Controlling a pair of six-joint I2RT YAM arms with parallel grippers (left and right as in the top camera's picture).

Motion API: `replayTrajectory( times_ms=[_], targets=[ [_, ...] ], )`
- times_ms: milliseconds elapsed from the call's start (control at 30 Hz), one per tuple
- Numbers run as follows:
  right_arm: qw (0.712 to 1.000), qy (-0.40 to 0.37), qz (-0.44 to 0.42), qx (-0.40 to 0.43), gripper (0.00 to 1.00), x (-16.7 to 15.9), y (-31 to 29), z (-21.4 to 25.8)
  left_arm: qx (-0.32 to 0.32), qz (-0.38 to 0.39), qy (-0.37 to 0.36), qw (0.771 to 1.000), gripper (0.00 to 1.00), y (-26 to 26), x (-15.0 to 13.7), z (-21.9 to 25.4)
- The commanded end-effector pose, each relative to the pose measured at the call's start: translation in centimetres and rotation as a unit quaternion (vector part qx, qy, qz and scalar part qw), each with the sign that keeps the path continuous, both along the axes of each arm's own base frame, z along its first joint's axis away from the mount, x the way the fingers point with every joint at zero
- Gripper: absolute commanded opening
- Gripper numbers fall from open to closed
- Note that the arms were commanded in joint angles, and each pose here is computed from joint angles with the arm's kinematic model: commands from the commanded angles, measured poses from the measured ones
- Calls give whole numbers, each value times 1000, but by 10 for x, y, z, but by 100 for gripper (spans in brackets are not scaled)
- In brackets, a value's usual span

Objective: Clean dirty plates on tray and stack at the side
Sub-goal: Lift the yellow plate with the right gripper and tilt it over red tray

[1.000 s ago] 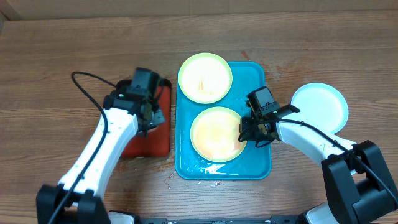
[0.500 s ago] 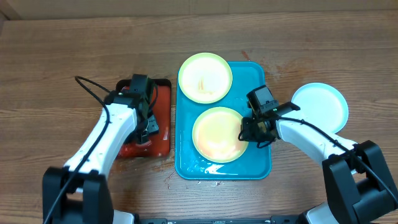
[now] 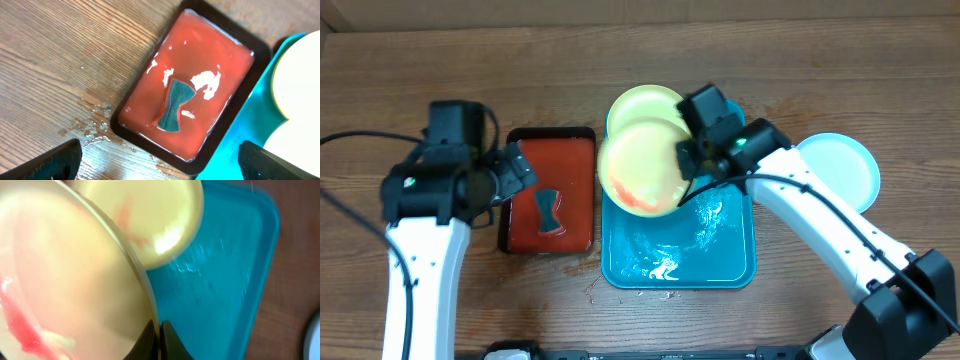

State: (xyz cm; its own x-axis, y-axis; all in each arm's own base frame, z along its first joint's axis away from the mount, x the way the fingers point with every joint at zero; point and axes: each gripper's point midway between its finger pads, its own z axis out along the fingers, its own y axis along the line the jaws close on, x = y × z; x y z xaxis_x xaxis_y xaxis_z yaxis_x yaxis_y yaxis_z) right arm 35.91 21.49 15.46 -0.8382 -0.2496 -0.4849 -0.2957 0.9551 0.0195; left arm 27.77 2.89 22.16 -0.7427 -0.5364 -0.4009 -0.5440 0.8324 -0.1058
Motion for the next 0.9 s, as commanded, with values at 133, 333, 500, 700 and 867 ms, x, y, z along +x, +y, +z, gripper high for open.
replayTrajectory(
  times_ms=[133,333,500,700,867],
  targets=[
    [986,-140,87,26,4,9,80,48,-26,-3,-42,999,100,-6,-14,26],
    [971,-228,68,-20,4,11,110,55,-26,-5,-53,998,100,-7,-21,33],
    [954,-294,35,-43,4,4,118,79,-23,-3,-40,999,100,-6,-26,29],
    [939,-331,40,-87,4,-14,126,90,-23,-3,-39,999,100,-6,-26,29],
    [930,-352,35,-99,4,-25,131,98,-23,-3,-39,999,100,-6,-26,29]
  ],
)
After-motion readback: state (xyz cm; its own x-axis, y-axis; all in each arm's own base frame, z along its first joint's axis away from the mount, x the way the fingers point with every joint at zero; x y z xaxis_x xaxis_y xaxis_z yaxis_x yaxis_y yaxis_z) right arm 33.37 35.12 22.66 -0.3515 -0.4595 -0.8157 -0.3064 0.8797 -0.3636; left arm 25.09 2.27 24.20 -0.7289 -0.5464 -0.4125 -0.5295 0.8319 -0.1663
